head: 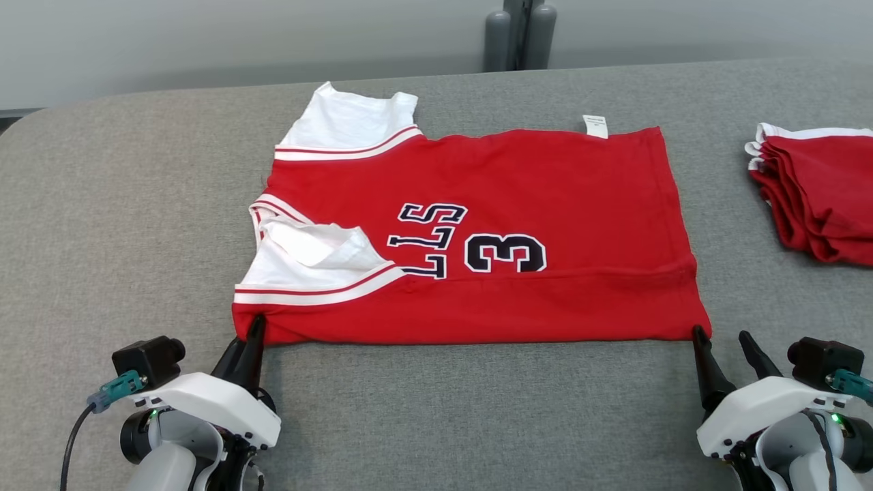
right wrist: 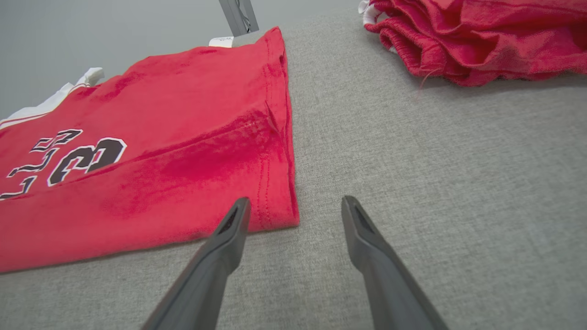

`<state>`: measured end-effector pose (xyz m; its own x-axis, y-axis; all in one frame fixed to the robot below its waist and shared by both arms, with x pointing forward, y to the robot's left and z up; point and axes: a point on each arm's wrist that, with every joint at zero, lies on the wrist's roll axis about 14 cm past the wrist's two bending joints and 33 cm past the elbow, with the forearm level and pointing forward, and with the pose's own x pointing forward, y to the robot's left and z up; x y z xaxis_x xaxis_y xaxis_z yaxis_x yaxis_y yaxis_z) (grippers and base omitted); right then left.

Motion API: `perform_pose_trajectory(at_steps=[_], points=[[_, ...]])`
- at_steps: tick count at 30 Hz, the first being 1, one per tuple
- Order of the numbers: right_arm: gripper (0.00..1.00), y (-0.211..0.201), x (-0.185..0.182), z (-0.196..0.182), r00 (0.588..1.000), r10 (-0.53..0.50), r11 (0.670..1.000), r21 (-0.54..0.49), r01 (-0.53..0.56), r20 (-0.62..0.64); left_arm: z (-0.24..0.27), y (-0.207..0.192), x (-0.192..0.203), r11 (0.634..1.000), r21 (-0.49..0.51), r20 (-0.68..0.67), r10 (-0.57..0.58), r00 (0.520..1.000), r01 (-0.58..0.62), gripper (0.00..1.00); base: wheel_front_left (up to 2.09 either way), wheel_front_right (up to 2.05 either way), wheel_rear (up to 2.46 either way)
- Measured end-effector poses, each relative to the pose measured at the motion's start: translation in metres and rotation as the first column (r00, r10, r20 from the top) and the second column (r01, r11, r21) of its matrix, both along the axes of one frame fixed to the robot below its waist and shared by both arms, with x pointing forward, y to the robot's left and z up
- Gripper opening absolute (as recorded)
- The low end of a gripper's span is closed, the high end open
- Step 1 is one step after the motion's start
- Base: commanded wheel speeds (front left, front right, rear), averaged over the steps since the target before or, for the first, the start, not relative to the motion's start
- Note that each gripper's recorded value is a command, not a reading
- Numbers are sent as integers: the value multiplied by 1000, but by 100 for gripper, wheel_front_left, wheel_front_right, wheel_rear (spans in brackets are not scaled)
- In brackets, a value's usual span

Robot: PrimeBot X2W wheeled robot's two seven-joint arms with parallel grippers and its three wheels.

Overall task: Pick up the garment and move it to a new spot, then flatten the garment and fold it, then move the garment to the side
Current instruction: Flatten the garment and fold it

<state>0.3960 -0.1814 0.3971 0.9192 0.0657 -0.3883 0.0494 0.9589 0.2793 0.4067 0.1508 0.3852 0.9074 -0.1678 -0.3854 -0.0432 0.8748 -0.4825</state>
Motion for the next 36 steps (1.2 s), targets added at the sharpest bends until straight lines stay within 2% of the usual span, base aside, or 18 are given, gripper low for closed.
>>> perform_pose_trajectory(at_steps=[11,12,13,14,17,18,27,32,36], points=[[100,25,17,-25,994,50,997,65,-44,-96,22,-1,-2,1000,14,57,-7,998,6,0,0,0,0],[81,27,19,-26,994,50,996,76,-42,-100,23,-1,-3,1000,14,58,-7,998,6,0,0,0,0],[50,28,20,-26,994,53,996,74,-46,-100,23,-2,-4,1000,14,57,-7,998,6,0,0,0,0],[43,29,21,-26,994,55,996,73,-48,-98,23,-2,-4,1000,14,59,-8,998,8,0,0,0,0],[3,34,25,-24,995,60,995,85,-52,-83,26,-3,-4,1000,20,68,-12,998,10,0,0,0,0],[0,35,25,-23,996,56,994,94,-49,-73,28,-3,-4,1000,20,73,-11,997,10,0,0,0,0],[0,29,25,-1,999,14,995,102,-17,29,34,1,-24,1000,24,83,-7,997,5,0,0,0,0],[0,24,9,11,998,-5,991,135,-3,58,38,0,-40,1000,16,82,-1,997,0,0,0,0,0],[0,16,-12,15,999,-15,989,147,8,45,32,-6,-61,999,14,32,-31,999,30,0,0,0,0]])
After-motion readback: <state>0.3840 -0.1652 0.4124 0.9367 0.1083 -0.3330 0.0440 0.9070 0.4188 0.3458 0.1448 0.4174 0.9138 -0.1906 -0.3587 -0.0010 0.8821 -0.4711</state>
